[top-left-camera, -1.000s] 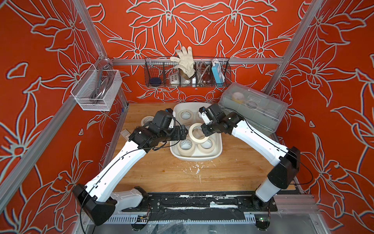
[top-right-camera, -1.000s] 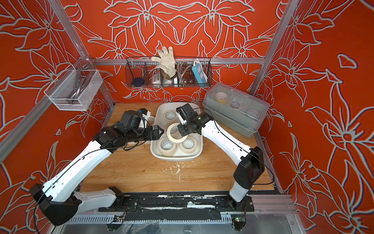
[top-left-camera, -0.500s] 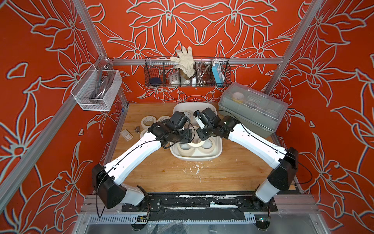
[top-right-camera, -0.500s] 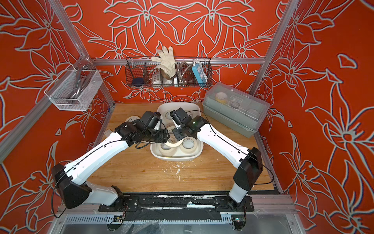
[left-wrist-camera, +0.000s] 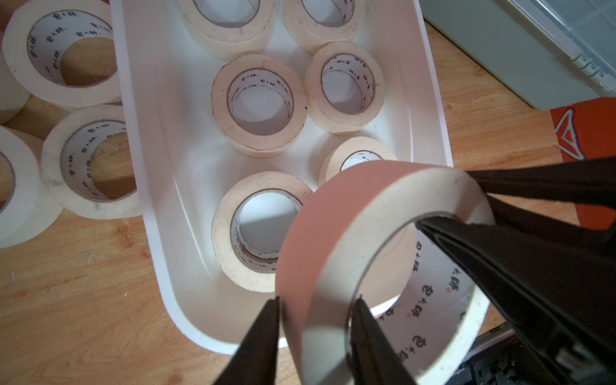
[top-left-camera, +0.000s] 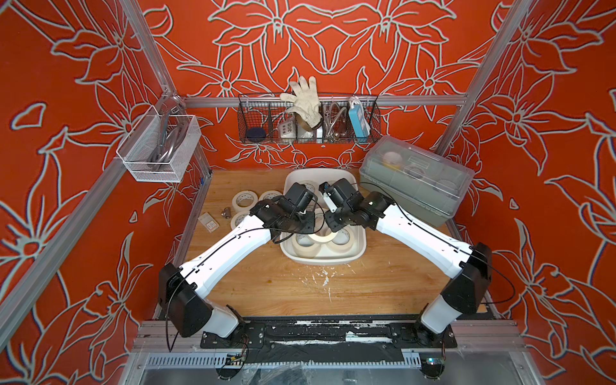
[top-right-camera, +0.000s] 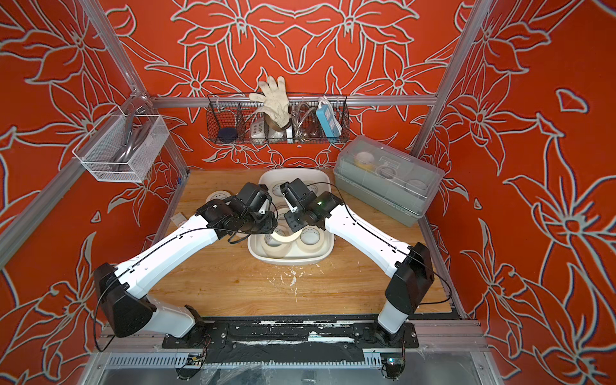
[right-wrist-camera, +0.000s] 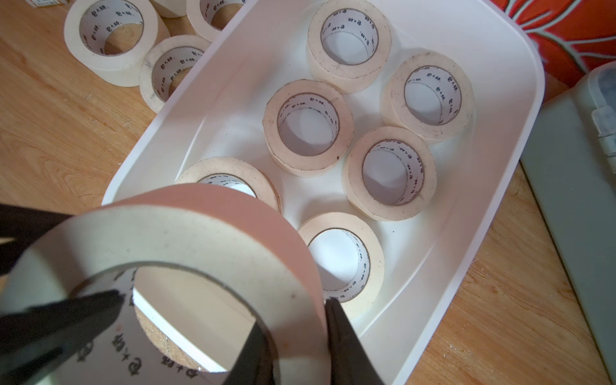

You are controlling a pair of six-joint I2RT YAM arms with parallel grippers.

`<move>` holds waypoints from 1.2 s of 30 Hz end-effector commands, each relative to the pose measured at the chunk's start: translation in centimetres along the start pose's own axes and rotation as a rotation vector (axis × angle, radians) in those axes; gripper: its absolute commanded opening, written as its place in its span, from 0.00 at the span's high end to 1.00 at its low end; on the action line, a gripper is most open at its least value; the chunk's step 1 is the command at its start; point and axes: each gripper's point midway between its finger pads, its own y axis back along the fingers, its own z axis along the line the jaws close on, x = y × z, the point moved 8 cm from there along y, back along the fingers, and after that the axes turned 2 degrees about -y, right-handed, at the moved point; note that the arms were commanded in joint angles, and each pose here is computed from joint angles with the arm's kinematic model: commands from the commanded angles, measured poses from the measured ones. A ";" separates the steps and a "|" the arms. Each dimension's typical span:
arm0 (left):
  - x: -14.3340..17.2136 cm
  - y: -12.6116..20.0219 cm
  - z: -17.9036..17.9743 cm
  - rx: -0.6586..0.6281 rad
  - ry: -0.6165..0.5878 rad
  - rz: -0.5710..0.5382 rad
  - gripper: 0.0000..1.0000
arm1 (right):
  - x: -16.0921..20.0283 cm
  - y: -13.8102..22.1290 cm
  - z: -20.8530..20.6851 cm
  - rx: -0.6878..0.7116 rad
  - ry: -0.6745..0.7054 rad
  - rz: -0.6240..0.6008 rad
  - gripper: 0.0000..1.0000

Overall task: Take out the art tape in the storage box
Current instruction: Pick up the art tape from the storage box.

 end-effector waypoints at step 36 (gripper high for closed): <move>5.0 4.8 14.6 -0.340 0.506 -0.211 1.00 | 2.6 7.4 -4.6 0.033 -0.144 -0.302 0.44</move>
